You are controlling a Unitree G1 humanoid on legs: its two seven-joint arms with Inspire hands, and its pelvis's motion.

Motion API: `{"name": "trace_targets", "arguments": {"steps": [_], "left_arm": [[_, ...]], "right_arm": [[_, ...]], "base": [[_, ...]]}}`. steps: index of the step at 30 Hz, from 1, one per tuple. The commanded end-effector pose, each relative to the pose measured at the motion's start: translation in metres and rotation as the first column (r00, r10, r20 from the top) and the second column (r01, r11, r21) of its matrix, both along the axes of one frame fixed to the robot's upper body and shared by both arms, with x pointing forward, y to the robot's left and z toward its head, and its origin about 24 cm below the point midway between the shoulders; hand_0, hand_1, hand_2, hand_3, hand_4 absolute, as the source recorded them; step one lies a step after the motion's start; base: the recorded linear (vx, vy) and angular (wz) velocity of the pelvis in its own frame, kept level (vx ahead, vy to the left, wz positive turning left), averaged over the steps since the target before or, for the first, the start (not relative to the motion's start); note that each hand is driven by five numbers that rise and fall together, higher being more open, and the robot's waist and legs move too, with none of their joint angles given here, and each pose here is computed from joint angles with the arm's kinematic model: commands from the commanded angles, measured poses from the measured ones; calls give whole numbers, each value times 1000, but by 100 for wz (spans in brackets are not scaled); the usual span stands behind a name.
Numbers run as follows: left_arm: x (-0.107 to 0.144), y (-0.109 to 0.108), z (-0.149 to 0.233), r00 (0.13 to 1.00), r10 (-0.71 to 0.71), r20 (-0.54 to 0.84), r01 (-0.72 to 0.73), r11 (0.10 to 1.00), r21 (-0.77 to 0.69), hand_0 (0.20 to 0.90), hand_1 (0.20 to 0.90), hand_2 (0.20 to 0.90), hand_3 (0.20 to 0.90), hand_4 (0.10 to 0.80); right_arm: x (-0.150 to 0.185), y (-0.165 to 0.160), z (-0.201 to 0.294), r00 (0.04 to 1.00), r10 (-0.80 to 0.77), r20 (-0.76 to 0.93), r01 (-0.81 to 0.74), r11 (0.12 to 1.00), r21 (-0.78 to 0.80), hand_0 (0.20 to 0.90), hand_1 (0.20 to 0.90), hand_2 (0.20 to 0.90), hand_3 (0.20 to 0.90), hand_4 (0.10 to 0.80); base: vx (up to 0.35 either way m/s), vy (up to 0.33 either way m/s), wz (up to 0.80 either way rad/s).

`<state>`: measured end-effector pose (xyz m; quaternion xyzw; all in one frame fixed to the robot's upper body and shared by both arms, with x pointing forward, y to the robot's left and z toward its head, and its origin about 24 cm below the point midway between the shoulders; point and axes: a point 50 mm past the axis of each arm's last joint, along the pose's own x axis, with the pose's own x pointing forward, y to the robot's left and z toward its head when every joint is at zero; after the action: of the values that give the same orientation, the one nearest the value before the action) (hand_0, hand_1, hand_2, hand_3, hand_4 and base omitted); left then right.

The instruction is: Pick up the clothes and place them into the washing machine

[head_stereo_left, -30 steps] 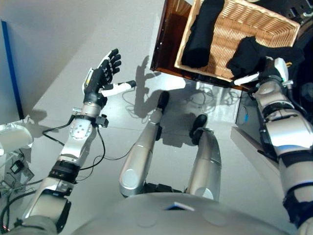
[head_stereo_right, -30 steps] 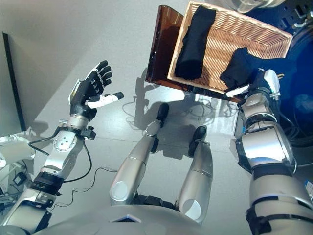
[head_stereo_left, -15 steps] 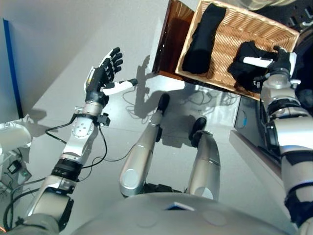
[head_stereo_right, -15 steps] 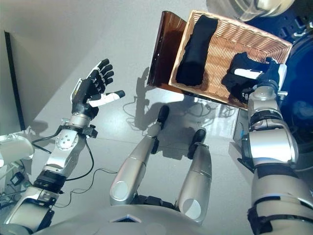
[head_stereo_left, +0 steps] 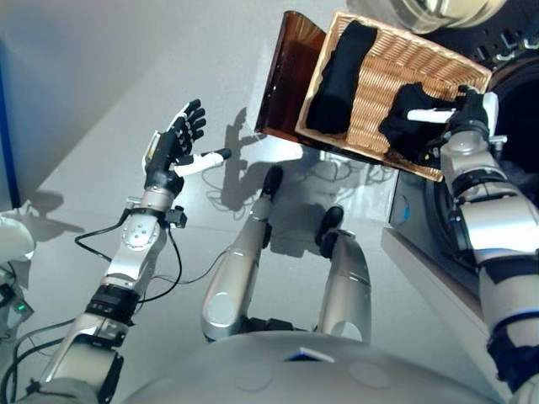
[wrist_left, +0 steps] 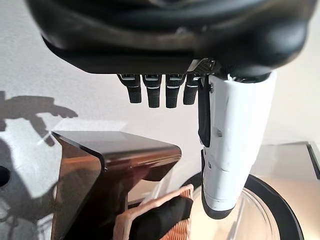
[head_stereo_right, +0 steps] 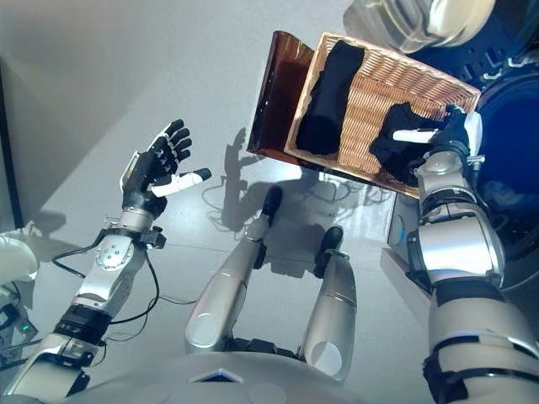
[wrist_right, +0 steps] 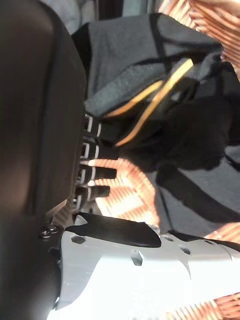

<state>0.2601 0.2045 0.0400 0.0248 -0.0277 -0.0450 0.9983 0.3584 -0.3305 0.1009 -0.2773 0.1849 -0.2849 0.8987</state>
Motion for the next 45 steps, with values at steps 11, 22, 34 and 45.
{"name": "trace_targets", "arguments": {"steps": [11,22,34,45], "left_arm": [[14,0,68,947,24,319,5,996,-92,900,900,900,900,800],[7,-6,80,923,-10,384,63,990,-127,900,900,900,900,800],[5,-2,79,926,2,377,43,993,-112,900,900,900,900,800],[3,1,62,950,8,311,30,993,-117,900,900,900,900,800]], "right_arm": [[-12,-29,16,994,-111,-13,109,987,-114,900,900,900,900,800],[-33,-42,-9,967,-135,-215,68,954,-291,716,716,716,716,669],[-20,-34,7,980,-114,-165,53,940,-338,200,200,200,200,300],[-23,-11,-30,982,-184,35,183,982,34,200,200,200,200,300]], "base": [[2,-1,6],[-2,-4,4],[-1,0,0],[17,40,-9]]}}
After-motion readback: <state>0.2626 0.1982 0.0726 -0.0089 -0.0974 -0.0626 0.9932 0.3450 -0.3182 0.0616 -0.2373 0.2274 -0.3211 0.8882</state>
